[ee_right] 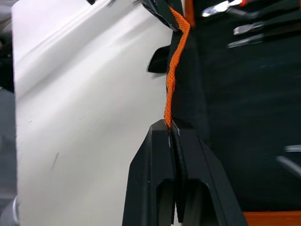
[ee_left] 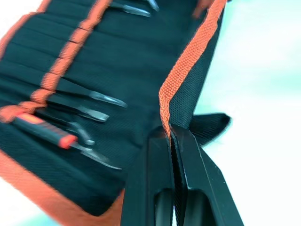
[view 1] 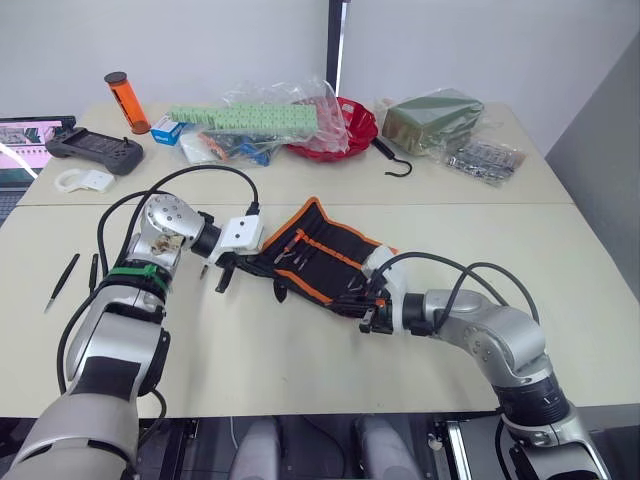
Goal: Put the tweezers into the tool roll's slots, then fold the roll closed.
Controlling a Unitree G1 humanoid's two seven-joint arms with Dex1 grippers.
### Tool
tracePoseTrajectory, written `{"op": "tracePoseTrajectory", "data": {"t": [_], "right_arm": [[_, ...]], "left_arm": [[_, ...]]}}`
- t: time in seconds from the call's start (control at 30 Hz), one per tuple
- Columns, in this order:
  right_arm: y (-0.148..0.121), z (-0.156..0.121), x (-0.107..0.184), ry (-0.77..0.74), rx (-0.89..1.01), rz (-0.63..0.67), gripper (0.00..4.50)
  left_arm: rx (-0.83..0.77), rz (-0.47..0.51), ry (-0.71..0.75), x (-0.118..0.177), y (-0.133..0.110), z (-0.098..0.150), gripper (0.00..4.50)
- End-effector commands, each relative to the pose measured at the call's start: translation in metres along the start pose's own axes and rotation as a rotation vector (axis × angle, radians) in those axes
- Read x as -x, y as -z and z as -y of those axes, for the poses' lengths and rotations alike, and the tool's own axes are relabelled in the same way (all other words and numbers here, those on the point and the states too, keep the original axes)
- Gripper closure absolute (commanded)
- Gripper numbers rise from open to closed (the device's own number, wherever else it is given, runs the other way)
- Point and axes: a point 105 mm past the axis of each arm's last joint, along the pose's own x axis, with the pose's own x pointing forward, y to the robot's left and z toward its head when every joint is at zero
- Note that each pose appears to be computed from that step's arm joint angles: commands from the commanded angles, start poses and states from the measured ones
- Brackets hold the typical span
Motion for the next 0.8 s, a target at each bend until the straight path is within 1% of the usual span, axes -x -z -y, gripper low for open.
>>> {"op": "tracePoseTrajectory", "data": {"t": [0.03, 0.1, 0.2, 0.3, 0.37, 0.47, 0.57, 0.63, 0.7, 0.73, 0.77, 0.8], "right_arm": [[0.004, -0.015, -0.003, -0.063, 0.013, -0.021, 4.50], [0.011, -0.016, -0.007, -0.067, 0.008, -0.046, 4.50], [0.018, -0.014, -0.011, -0.064, 0.004, -0.066, 4.50], [0.023, -0.008, -0.012, -0.036, 0.020, -0.078, 4.50], [0.025, -0.005, -0.011, -0.027, 0.000, -0.070, 4.50], [0.021, -0.006, -0.007, -0.041, -0.025, -0.047, 3.60], [0.017, -0.010, -0.003, -0.073, -0.047, -0.029, 2.59], [0.014, -0.015, 0.000, -0.110, -0.067, -0.019, 1.86], [0.012, -0.018, 0.001, -0.133, -0.078, -0.015, 1.24], [0.009, -0.020, 0.002, -0.145, -0.085, -0.008, 0.84], [0.005, -0.021, 0.004, -0.156, -0.090, 0.007, 0.57], [-0.001, -0.022, 0.006, -0.167, -0.100, 0.030, 0.14]], "left_arm": [[-0.016, -0.015, 0.029, 0.003, 0.003, 0.012, 4.47], [-0.014, -0.022, 0.048, 0.003, 0.006, 0.019, 4.47], [-0.002, -0.082, 0.121, 0.002, 0.015, 0.035, 4.47], [-0.001, -0.132, 0.145, 0.000, 0.024, 0.039, 4.47], [0.029, -0.112, 0.134, -0.002, 0.023, 0.038, 3.87], [0.068, -0.071, 0.110, 0.001, 0.017, 0.033, 2.94], [0.117, -0.019, 0.081, 0.007, 0.008, 0.027, 1.97], [0.172, -0.012, 0.082, 0.015, 0.006, 0.029, 1.29], [0.217, -0.002, 0.087, 0.019, 0.006, 0.032, 0.65], [0.247, 0.026, 0.080, 0.022, 0.003, 0.031, 0.29], [0.275, 0.069, 0.065, 0.026, -0.003, 0.029, 0.02], [0.307, 0.128, 0.044, 0.030, -0.011, 0.023, 0.00]]}}
